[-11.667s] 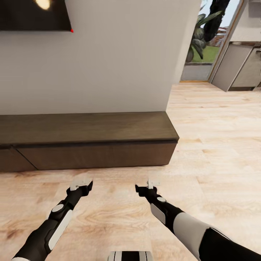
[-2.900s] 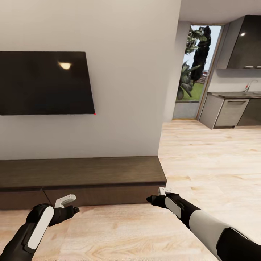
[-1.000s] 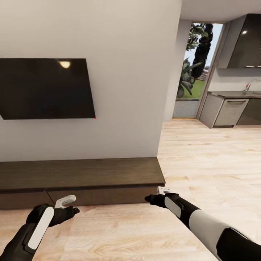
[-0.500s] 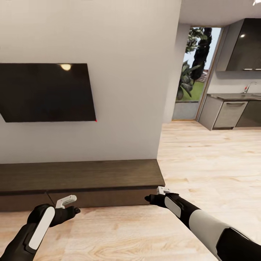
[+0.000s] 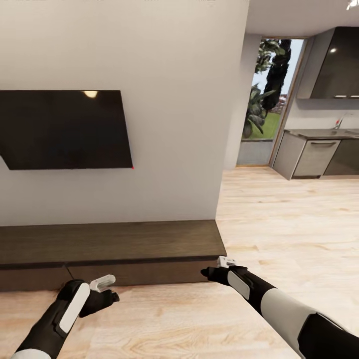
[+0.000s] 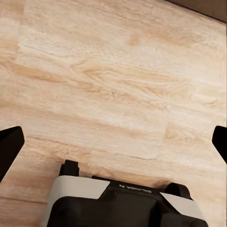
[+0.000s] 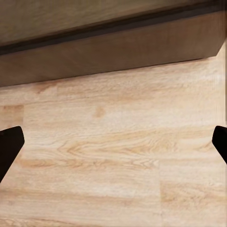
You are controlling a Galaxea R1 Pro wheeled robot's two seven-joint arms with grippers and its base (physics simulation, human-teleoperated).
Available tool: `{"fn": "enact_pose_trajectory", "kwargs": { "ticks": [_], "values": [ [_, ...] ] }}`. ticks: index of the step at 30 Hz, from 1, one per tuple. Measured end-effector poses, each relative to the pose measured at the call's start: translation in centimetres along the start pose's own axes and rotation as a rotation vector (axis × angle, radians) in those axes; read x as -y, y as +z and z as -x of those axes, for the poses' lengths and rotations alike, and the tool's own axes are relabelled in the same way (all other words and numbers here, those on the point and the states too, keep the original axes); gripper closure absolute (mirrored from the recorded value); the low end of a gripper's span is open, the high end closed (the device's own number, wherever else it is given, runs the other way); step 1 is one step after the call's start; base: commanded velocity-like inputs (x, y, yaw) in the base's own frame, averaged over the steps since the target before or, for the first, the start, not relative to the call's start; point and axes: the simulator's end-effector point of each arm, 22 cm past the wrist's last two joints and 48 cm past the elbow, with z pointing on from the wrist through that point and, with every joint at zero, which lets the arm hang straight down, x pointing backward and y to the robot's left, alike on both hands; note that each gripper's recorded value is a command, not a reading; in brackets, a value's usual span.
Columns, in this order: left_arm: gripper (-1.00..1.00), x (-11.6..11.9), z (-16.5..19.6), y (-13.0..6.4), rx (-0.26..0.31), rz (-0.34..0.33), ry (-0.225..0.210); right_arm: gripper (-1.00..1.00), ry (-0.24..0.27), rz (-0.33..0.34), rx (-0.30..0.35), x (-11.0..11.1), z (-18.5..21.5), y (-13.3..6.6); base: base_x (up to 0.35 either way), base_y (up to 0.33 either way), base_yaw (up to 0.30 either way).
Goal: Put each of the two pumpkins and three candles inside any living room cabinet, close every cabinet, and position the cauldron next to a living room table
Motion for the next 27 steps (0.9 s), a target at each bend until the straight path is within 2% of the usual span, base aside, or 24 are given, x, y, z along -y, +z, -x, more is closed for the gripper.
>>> {"fn": "enact_pose_trajectory", "kwargs": {
  "ticks": [3, 9, 13, 19, 22, 27],
  "values": [
    [-1.0, 0.3, -3.2, 2.0, -0.094, 0.028, 0.023, -1.0, 0.002, -0.003, 0.004, 0.1, 0.1, -0.3, 0.0, 0.0, 0.0],
    [-1.0, -0.8, -6.4, 3.7, -0.148, 0.073, 0.014, -1.0, 0.001, -0.013, -0.001, 0.3, 0.1, -0.8, 0.0, 0.0, 0.0],
    [-1.0, -2.1, -8.4, 4.4, -0.184, 0.103, 0.006, -1.0, 0.005, -0.049, -0.021, 1.8, -0.8, -1.1, 0.0, 0.0, 0.0],
    [-1.0, -4.5, -11.7, 5.7, -0.201, 0.167, -0.008, -1.0, 0.018, -0.119, -0.019, 5.0, -1.8, -1.6, 0.0, 0.0, 0.0],
    [-1.0, -5.6, -13.2, 6.2, -0.201, 0.198, 0.005, -1.0, 0.023, -0.161, -0.02, 7.1, -2.9, -2.0, 0.0, 0.0, 0.0],
    [-1.0, -6.9, -15.1, 6.5, -0.195, 0.234, 0.022, -1.0, 0.025, -0.188, -0.075, 8.6, -7.6, -2.3, 0.0, 0.0, 0.0]
  ]
}}
